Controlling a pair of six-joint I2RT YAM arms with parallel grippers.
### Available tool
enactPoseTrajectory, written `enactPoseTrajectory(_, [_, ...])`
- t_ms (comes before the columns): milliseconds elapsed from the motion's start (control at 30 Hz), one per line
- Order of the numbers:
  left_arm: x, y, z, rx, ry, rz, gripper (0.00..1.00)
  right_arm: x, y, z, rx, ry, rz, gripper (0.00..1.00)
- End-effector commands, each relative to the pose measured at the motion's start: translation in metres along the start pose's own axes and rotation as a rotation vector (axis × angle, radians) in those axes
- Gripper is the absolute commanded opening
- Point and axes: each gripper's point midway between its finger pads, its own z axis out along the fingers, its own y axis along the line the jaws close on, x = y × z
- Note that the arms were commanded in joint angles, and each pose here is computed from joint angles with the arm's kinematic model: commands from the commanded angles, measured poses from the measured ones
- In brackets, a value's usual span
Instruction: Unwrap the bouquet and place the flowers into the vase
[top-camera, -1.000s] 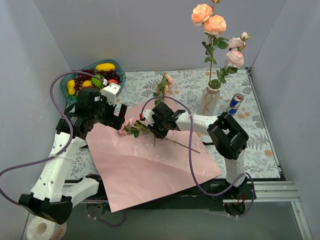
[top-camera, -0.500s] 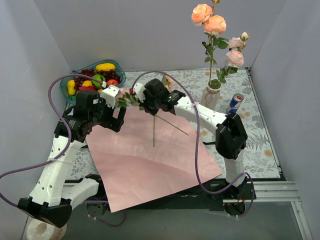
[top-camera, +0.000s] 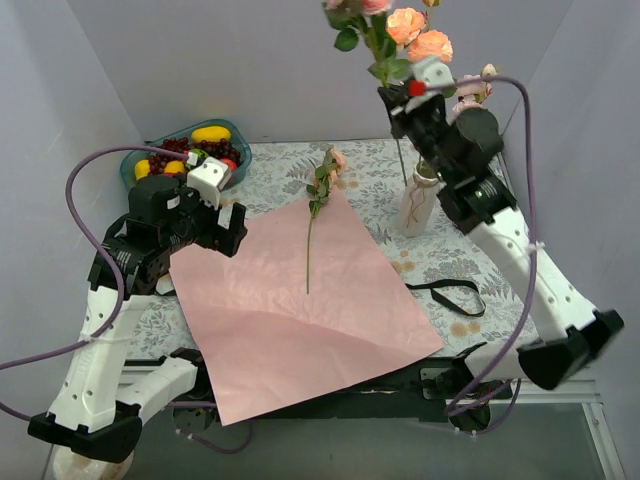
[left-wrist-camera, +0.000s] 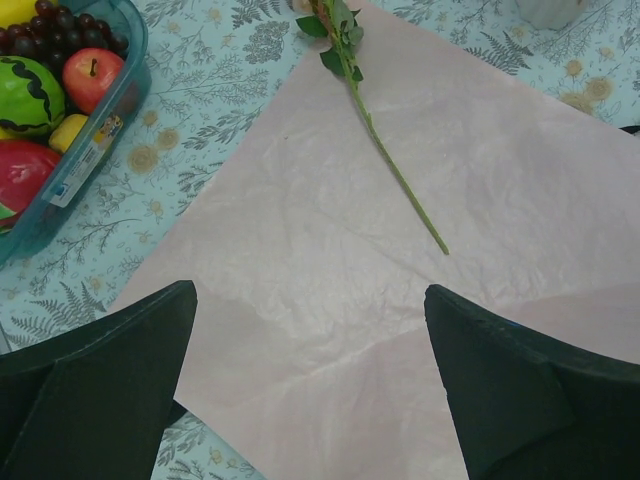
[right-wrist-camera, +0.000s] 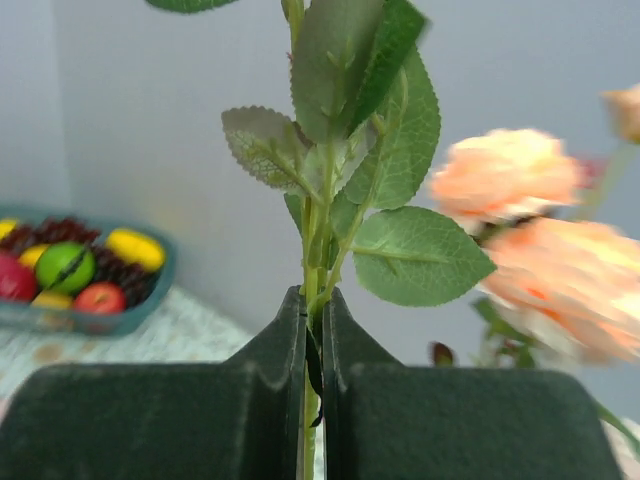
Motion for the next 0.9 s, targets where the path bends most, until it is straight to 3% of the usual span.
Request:
enactPoseTrajectory(0, [0.012, -0.004, 0.009, 0.025, 0.038, -0.023, 0.98, -0.073, -0.041, -0.056, 0.203, -0.446, -0.039, 0.01])
enactPoseTrajectory(300, [0.014, -0.004, 0.02, 0.031, 0.056, -0.039, 0.98, -0.081, -0.078, -0.088, 0.303, -0.527, -0.133, 0.01])
enactPoseTrajectory(867, [0.016, 0.0, 0.033, 0.029, 0.077, -0.013, 0.98, -0.021, -0.117, -0.101, 0.446, -0.485, -0.084, 0.01])
